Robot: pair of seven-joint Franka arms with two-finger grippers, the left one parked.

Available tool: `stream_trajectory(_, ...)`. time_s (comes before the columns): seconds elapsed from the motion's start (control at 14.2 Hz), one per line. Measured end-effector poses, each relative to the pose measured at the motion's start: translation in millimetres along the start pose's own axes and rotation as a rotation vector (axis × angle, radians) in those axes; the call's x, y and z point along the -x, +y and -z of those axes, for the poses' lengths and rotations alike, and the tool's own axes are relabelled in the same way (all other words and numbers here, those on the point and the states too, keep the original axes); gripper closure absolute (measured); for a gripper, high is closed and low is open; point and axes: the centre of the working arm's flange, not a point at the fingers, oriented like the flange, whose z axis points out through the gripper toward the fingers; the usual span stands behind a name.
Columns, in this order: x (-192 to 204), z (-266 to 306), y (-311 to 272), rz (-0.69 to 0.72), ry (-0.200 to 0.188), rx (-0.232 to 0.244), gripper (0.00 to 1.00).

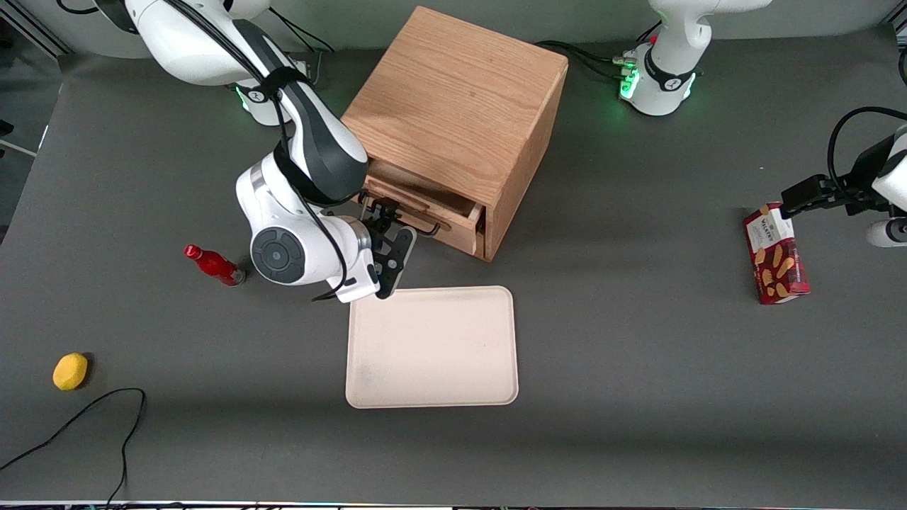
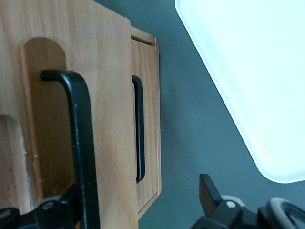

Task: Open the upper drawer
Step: 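Pull the upper drawer outward by its handle with the right gripper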

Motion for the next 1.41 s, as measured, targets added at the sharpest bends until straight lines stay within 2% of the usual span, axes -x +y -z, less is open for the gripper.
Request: stream_trajectory(1.41,16.4,38.7,61.3,0.018,0.094,0.040,0.00)
